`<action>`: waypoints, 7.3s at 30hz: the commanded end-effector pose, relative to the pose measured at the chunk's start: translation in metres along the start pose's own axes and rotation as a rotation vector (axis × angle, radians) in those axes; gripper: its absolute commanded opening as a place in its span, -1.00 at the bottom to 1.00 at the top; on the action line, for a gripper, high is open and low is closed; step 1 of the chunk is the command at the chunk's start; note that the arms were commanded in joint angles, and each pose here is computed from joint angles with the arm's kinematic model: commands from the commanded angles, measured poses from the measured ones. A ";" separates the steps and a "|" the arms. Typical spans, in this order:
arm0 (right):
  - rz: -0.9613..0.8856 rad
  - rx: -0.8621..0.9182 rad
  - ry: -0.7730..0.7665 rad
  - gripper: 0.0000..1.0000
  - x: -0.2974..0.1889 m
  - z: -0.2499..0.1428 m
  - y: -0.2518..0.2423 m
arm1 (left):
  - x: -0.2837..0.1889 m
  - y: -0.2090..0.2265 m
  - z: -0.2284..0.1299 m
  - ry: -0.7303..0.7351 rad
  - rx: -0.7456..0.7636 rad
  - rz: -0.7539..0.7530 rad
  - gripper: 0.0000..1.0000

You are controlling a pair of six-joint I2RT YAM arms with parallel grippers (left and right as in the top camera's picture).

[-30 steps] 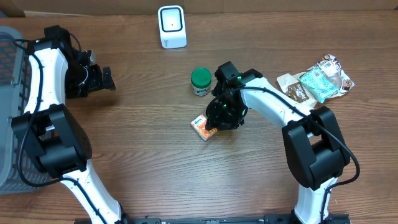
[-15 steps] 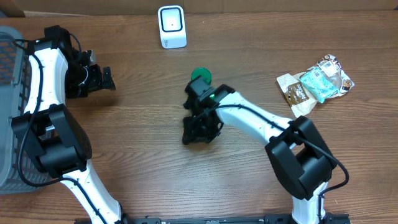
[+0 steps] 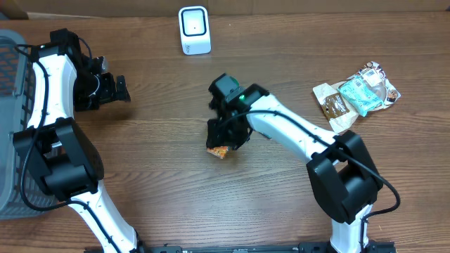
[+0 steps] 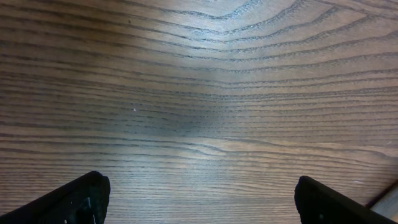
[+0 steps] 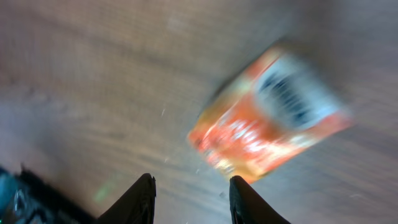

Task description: Scan the item barcode

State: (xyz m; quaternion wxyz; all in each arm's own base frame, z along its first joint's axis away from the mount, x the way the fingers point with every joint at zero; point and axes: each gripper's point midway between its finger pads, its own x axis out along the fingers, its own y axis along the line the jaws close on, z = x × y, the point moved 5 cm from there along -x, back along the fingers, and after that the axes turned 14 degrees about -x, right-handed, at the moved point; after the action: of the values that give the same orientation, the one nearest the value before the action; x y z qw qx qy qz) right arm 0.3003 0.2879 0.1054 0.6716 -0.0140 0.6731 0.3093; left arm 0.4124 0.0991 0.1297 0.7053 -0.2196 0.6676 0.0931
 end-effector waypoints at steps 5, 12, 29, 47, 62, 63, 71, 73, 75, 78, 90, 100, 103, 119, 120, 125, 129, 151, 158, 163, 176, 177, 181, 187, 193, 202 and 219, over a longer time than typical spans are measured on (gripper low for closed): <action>-0.077 0.034 -0.071 -0.31 -0.014 0.018 -0.023 | -0.007 -0.002 0.002 -0.022 0.007 -0.004 0.99; -0.055 -0.034 -0.133 -0.29 0.016 0.027 0.024 | -0.008 -0.002 0.002 -0.022 0.007 -0.004 0.99; -0.238 0.129 0.075 -0.29 0.026 -0.010 -0.021 | -0.008 -0.002 0.002 -0.022 0.007 -0.004 0.99; -0.215 0.190 -0.077 -0.28 -0.002 0.027 -0.088 | -0.008 -0.002 0.002 -0.022 0.007 -0.004 0.99; -0.061 0.182 -0.071 -0.21 -0.053 0.017 -0.070 | -0.008 -0.002 0.002 -0.022 0.007 -0.004 0.99; -0.047 0.180 -0.066 -0.21 -0.053 0.016 -0.068 | -0.008 -0.002 0.002 -0.022 0.007 -0.004 0.99; -0.008 0.170 -0.039 -0.20 -0.024 0.004 -0.064 | -0.008 -0.002 0.002 -0.022 0.007 -0.004 0.99; 0.005 0.176 -0.039 -0.20 -0.016 0.001 -0.065 | -0.008 -0.002 0.002 -0.022 0.007 -0.004 0.99; 0.013 0.200 -0.043 -0.20 -0.008 -0.002 -0.068 | -0.008 -0.002 0.002 -0.022 0.007 -0.004 0.99; 0.069 0.193 -0.049 -0.21 0.001 -0.004 -0.066 | -0.008 -0.002 0.002 -0.022 0.007 -0.004 0.99; 0.053 0.275 -0.065 -0.62 0.013 -0.007 -0.072 | -0.008 -0.002 0.002 -0.022 0.007 -0.004 0.99; 0.071 0.344 -0.025 -0.62 0.032 -0.012 -0.078 | -0.008 -0.002 0.002 -0.022 0.007 -0.004 0.99; 0.076 0.352 -0.015 -0.78 0.036 -0.012 -0.078 | -0.008 -0.002 0.002 -0.022 0.007 -0.004 0.99; 0.513 0.116 -0.096 -0.92 -0.024 0.005 -0.039 | -0.008 -0.002 0.002 -0.022 0.007 -0.004 0.99; 0.544 0.105 -0.115 -0.92 -0.035 0.007 -0.036 | -0.008 -0.002 0.002 -0.022 0.007 -0.004 0.99; 0.718 0.023 -0.215 -0.92 -0.085 0.012 -0.020 | -0.008 -0.002 0.002 -0.022 0.007 -0.004 0.99; 0.825 -0.024 -0.282 -0.92 -0.121 0.012 -0.017 | -0.008 -0.002 0.002 -0.022 0.007 -0.004 0.99; 1.097 -0.134 -0.398 -0.92 -0.184 0.008 -0.035 | -0.008 -0.002 0.002 -0.022 0.007 -0.004 0.99; 1.097 -0.135 -0.399 -0.92 -0.184 0.008 -0.035 | -0.008 -0.002 0.002 -0.022 0.007 -0.004 0.99; 1.094 -0.146 -0.405 -0.92 -0.184 0.008 -0.035 | -0.008 -0.002 0.002 -0.022 0.007 -0.004 0.99; 0.478 0.143 -0.361 -0.92 -0.123 0.017 -0.076 | -0.008 -0.002 0.002 -0.022 0.007 -0.004 0.99; 0.449 0.150 -0.355 -0.92 -0.125 0.017 -0.076 | -0.008 -0.002 0.002 -0.022 0.007 -0.004 0.99; 0.234 0.173 -0.346 -0.92 -0.145 0.023 -0.077 | -0.008 -0.002 0.002 -0.022 0.007 -0.004 0.99; -0.319 0.153 -0.565 -0.92 -0.228 0.059 -0.064 | -0.008 -0.002 0.002 -0.022 0.007 -0.004 0.99; -0.629 0.031 -0.778 -0.92 -0.247 0.110 -0.037 | -0.008 -0.002 0.002 -0.022 0.007 -0.004 0.99; -0.979 -0.275 -0.923 -0.92 -0.187 0.204 -0.037 | -0.008 -0.002 0.002 -0.022 0.007 -0.004 0.99; -1.177 -0.791 -0.895 -0.92 -0.085 0.266 -0.051 | -0.008 -0.002 0.002 -0.022 0.007 -0.004 0.99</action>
State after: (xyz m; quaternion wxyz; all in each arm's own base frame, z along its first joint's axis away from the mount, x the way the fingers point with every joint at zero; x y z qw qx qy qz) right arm 0.5678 0.3210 0.1945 0.8825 -0.4573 0.0778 0.0771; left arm 0.4123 0.0990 0.1296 0.7052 -0.2197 0.6677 0.0931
